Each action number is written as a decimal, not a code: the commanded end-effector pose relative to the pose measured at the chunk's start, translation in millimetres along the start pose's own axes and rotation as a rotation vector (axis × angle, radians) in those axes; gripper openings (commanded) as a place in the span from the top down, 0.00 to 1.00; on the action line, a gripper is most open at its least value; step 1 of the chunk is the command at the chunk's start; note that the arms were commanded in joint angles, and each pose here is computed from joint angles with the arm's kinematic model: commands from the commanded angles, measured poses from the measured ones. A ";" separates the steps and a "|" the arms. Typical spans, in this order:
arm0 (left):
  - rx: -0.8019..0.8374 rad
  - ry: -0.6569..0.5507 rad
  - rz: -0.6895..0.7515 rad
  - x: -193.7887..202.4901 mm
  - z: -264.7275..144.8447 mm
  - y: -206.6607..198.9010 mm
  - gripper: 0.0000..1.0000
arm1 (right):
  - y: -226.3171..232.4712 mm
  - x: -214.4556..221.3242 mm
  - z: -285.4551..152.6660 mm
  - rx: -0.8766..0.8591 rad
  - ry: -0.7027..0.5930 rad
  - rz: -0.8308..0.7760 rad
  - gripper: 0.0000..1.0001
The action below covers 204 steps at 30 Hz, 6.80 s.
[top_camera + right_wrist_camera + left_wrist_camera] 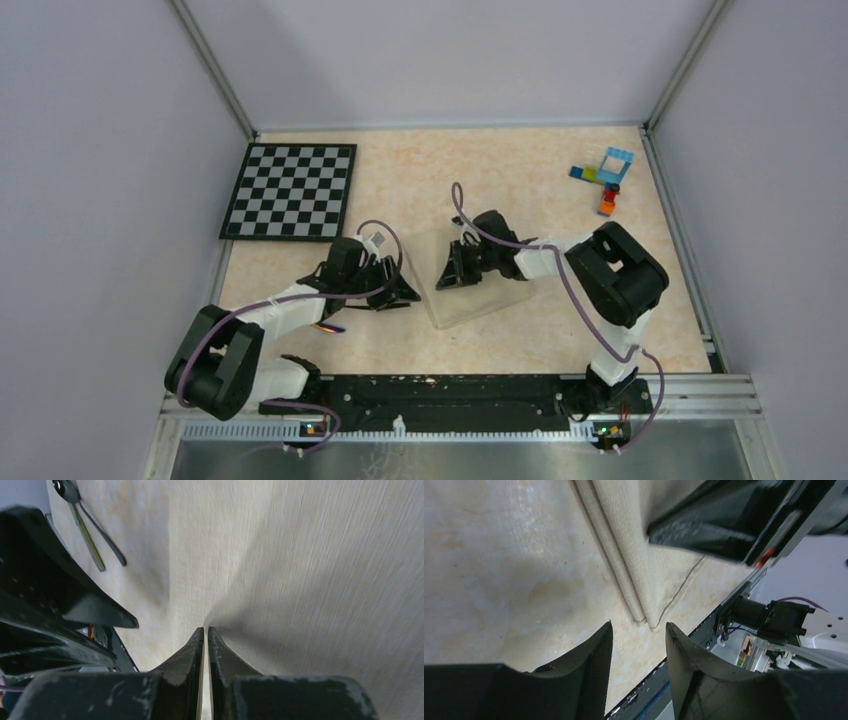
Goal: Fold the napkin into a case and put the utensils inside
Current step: Pick up the top corner of the square-folded napkin from the center of the board, then fold the top corner of the square-folded napkin at the center of the board.
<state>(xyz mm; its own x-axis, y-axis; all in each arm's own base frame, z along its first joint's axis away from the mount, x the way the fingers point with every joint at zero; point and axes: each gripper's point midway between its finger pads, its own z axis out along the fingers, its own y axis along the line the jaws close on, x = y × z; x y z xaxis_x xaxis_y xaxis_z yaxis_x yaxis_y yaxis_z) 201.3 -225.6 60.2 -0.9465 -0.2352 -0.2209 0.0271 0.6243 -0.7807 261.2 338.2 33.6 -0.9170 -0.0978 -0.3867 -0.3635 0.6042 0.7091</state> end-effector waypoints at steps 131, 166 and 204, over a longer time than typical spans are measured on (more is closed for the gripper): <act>0.001 0.040 0.080 27.9 15.4 -27.7 0.47 | -97.7 28.3 -156.3 0.381 -0.133 0.195 1.00; -0.037 0.088 0.066 40.5 22.1 -18.0 0.54 | -42.2 -21.5 -112.8 0.223 -0.118 0.001 1.00; -0.204 -0.025 -0.012 53.2 -19.6 25.5 0.34 | 47.4 -81.6 49.7 -0.140 0.030 -0.064 1.00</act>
<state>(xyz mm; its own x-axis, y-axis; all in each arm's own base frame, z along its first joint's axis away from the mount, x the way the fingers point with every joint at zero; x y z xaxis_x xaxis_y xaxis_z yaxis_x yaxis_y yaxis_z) 135.9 -226.8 36.8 -0.9538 -0.2254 -0.1984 -0.0203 0.7075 -0.7064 321.9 394.9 52.2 -0.9154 -0.1551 -0.3715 -0.3939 0.5359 0.7467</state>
